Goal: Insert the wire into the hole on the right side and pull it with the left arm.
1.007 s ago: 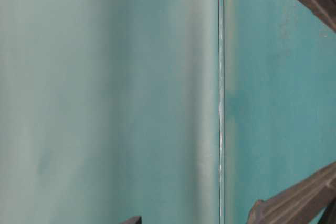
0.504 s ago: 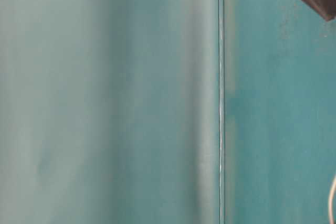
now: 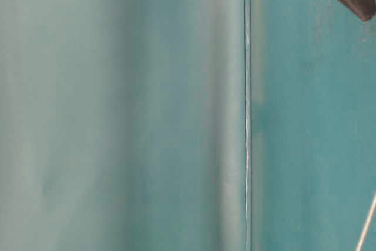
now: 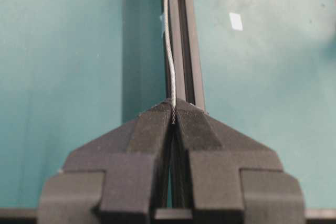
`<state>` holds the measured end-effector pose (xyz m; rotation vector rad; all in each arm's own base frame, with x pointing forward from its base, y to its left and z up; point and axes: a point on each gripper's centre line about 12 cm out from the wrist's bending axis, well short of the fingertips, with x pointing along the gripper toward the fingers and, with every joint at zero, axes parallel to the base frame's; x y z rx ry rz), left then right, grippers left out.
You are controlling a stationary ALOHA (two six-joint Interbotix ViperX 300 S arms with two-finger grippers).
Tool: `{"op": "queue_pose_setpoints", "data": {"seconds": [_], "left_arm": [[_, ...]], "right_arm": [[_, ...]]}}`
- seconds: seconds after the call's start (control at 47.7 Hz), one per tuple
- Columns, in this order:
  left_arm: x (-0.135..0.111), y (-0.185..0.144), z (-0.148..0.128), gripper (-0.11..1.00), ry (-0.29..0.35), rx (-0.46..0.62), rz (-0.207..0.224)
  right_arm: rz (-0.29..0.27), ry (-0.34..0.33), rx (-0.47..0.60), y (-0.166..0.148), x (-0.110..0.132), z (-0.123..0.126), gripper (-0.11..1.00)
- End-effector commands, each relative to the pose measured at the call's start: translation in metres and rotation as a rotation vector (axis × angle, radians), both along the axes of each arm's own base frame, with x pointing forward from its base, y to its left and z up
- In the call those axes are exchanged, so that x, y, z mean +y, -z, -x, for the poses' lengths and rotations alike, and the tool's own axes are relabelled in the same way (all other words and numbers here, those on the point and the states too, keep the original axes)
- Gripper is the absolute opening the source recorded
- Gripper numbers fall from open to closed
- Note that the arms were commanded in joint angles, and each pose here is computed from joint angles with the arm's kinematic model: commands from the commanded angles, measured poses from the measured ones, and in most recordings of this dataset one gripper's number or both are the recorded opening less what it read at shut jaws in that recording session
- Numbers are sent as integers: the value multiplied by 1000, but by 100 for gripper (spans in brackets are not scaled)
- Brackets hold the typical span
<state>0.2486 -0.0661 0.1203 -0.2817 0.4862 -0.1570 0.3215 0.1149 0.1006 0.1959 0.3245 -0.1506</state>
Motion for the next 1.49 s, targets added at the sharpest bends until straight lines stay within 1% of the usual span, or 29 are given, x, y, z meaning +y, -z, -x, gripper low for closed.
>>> {"op": "queue_pose_setpoints", "data": {"seconds": [0.0,0.147,0.399,0.546,0.65,0.734,1.007,1.091,1.175,1.259,1.343,1.469], "left_arm": [[-1,-3,1,-11,3,18,1],[-1,3,4,-11,5,84,-13],[0,4,5,-11,8,91,-16],[-1,4,4,-11,6,89,-11],[-1,2,3,-11,13,81,-24],[-1,2,2,-11,13,78,-23],[0,7,7,-10,12,107,-27],[0,5,6,-7,14,102,-28],[0,6,6,1,15,105,-30],[0,6,6,15,15,103,-29],[0,6,7,38,13,105,-28],[1,6,6,75,7,105,-27]], "right_arm": [[-19,-3,-39,-13,3,-3,84],[-20,-1,-40,-13,3,-4,84],[-20,-3,-42,-13,3,-4,84],[-21,-3,-43,-14,3,-4,84],[-21,-3,-43,-14,3,-4,84],[-21,-3,-43,-14,3,-4,84],[-23,-3,-48,-15,4,-6,84],[-24,-3,-49,-16,4,-6,84],[-24,-3,-49,-16,4,-6,84],[-24,-2,-49,-16,4,-7,84],[-24,-2,-49,-16,4,-6,84],[-23,-3,-51,-16,4,-6,84]]}}
